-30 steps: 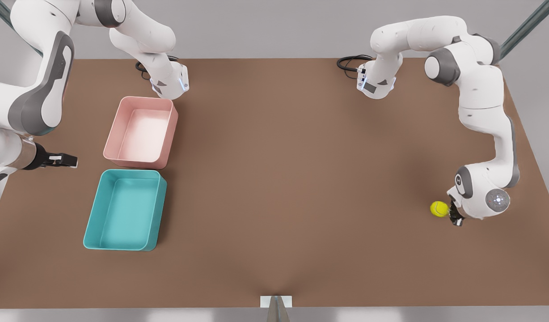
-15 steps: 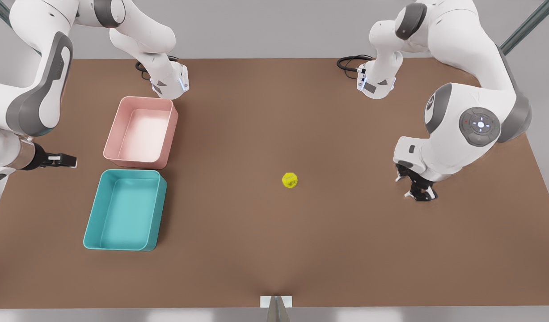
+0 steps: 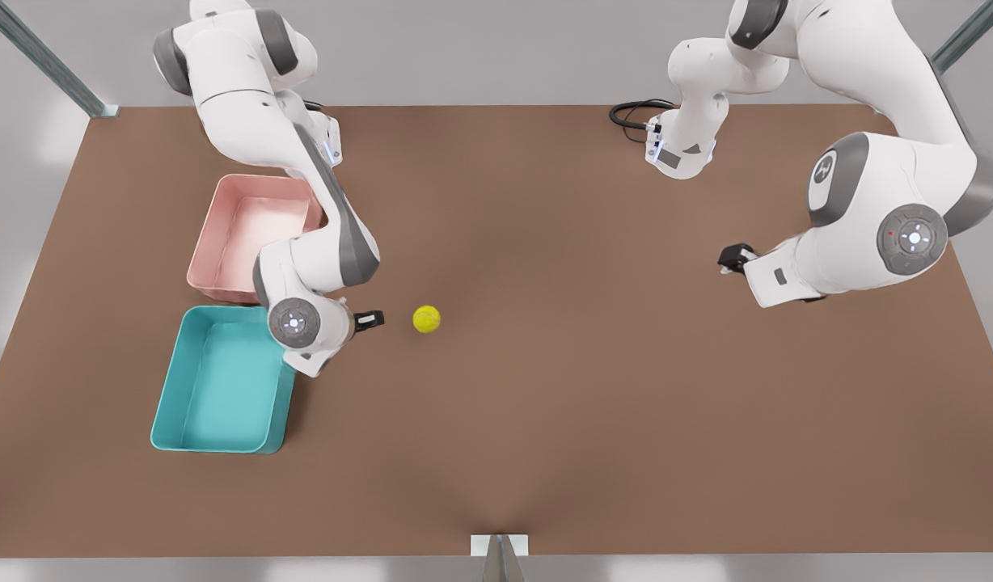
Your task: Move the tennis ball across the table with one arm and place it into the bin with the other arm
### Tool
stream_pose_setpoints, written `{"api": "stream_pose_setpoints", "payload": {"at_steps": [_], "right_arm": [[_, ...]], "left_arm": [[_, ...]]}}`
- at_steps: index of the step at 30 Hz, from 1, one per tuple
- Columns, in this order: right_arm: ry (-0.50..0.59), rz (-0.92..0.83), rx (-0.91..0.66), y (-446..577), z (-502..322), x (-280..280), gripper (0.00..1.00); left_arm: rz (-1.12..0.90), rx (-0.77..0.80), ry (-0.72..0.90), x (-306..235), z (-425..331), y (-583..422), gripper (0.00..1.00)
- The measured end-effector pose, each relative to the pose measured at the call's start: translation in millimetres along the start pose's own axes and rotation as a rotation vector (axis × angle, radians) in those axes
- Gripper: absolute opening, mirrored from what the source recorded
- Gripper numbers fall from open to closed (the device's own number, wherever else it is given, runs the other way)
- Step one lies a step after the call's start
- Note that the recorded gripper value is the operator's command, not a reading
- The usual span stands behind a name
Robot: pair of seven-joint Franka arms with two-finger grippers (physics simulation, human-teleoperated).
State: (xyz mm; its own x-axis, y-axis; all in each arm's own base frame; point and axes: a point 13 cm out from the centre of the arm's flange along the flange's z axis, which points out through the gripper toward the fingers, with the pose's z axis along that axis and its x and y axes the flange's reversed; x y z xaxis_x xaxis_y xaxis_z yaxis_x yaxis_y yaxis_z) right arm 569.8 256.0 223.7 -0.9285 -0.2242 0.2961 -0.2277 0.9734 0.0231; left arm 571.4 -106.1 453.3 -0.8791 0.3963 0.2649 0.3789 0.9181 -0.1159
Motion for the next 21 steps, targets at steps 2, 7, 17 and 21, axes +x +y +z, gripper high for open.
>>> {"api": "stream_pose_setpoints", "payload": {"at_steps": [2, 7, 17, 21], "right_arm": [[-0.029, 0.030, 0.009, 41, 38, -9, 1.00], [-0.135, 0.148, -0.008, 96, 76, -35, 1.00], [-0.225, 0.341, -0.047, 135, 118, -17, 1.00], [-0.238, 0.405, -0.061, 136, 124, -13, 1.00]], "left_arm": [[-0.053, 0.004, 0.002, -1, 1, 0, 1.00], [-0.154, 0.003, 0.017, -3, 8, -5, 1.00], [-0.295, -0.001, 0.050, -1, 20, -8, 1.00], [-0.334, -0.003, 0.057, -1, 23, -8, 1.00]]}}
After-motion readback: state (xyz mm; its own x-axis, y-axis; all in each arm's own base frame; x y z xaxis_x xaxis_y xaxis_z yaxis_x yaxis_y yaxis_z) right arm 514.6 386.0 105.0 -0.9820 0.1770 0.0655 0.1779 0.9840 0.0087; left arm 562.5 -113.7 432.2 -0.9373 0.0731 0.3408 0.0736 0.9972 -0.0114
